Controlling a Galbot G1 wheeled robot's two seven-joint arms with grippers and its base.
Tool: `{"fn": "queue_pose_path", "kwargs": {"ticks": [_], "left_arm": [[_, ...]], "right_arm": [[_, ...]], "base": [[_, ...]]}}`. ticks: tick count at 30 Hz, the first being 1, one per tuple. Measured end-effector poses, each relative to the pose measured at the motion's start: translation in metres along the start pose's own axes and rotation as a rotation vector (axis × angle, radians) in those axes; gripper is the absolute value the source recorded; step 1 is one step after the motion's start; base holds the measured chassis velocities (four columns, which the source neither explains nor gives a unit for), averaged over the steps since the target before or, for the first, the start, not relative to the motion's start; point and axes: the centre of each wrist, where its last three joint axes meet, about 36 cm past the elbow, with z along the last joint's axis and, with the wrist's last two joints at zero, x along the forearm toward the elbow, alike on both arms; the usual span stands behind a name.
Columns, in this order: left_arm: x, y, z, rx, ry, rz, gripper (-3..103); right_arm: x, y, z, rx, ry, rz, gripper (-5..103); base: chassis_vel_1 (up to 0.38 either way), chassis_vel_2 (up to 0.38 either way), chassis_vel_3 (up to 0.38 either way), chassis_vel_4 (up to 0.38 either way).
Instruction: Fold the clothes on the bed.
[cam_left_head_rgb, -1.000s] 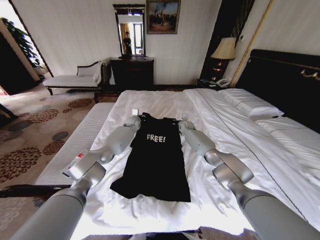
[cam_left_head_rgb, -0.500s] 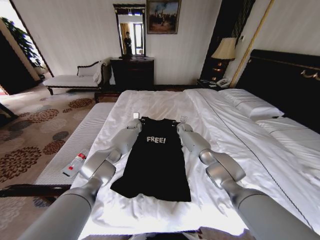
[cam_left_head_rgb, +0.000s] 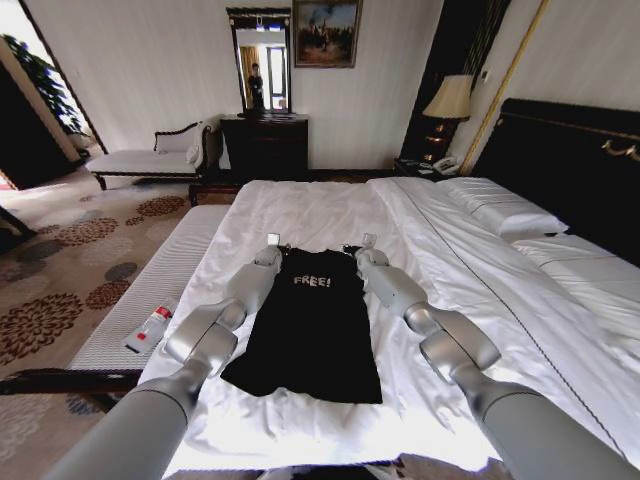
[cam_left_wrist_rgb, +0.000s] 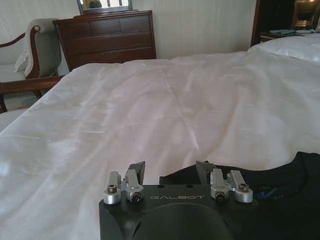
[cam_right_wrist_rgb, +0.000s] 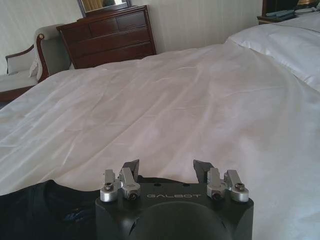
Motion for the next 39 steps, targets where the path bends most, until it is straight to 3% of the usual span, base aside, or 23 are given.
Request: {"fn": "queue_pose_path", "kwargs": {"ticks": [2, 4, 5, 7, 8, 10, 13, 16, 17, 19, 22, 23, 24, 27, 31, 39], "left_arm": [[0.006, 0.005, -0.005, 0.045, -0.010, -0.011, 72], [0.009, 0.006, -0.008, 0.064, -0.017, -0.009, 78], [0.014, 0.006, -0.012, 0.076, -0.026, -0.011, 84], [0.026, 0.010, -0.011, 0.075, -0.042, -0.019, 89], [0.026, 0.010, -0.011, 0.075, -0.042, -0.019, 89], [0.041, 0.024, -0.001, 0.069, -0.055, -0.025, 97], [0.061, 0.039, 0.014, 0.090, -0.071, -0.030, 100], [0.072, 0.046, 0.021, 0.090, -0.083, -0.027, 100], [0.089, 0.054, 0.030, 0.099, -0.096, -0.012, 103], [0.095, 0.056, 0.033, 0.106, -0.100, -0.002, 100], [0.128, 0.069, 0.049, 0.161, -0.118, 0.033, 96], [0.154, 0.084, 0.064, 0.188, -0.130, 0.031, 94], [0.154, 0.084, 0.064, 0.188, -0.130, 0.031, 94], [0.196, 0.116, 0.090, 0.201, -0.137, -0.001, 93], [0.230, 0.133, 0.109, 0.201, -0.130, -0.004, 93], [0.305, 0.127, 0.144, 0.229, -0.131, 0.038, 93]], "right_arm": [[0.010, -0.004, -0.005, -0.016, -0.005, -0.002, 74], [0.016, -0.006, -0.008, -0.026, -0.008, -0.008, 74], [0.023, -0.011, -0.012, -0.044, -0.010, -0.015, 80], [0.044, -0.031, -0.016, -0.094, -0.021, -0.024, 91], [0.044, -0.031, -0.016, -0.094, -0.021, -0.024, 91], [0.068, -0.069, -0.006, -0.124, -0.019, 0.017, 99], [0.105, -0.100, 0.007, -0.163, -0.014, 0.020, 100], [0.128, -0.104, 0.009, -0.189, -0.021, -0.012, 100], [0.156, -0.104, 0.012, -0.191, -0.034, -0.051, 100], [0.167, -0.103, 0.014, -0.181, -0.041, -0.065, 100], [0.193, -0.091, 0.018, -0.155, -0.054, -0.114, 100], [0.202, -0.079, 0.019, -0.143, -0.053, -0.145, 100], [0.202, -0.079, 0.019, -0.143, -0.053, -0.145, 100], [0.217, -0.065, 0.031, -0.131, -0.034, -0.182, 100], [0.242, -0.068, 0.050, -0.130, -0.016, -0.184, 100], [0.300, -0.089, 0.083, -0.179, -0.001, -0.138, 100]], "base": [[0.000, 0.000, 0.000, 0.000], [0.000, 0.000, 0.000, 0.000], [0.000, 0.000, 0.000, 0.000], [0.000, 0.000, 0.000, 0.000], [0.000, 0.000, 0.000, 0.000], [0.000, 0.000, 0.000, 0.000], [0.000, 0.000, 0.000, 0.000], [0.000, 0.000, 0.000, 0.000], [0.000, 0.000, 0.000, 0.000], [0.000, 0.000, 0.000, 0.000], [0.000, 0.000, 0.000, 0.000], [0.000, 0.000, 0.000, 0.000], [0.000, 0.000, 0.000, 0.000], [0.000, 0.000, 0.000, 0.000], [0.000, 0.000, 0.000, 0.000], [0.000, 0.000, 0.000, 0.000]]}}
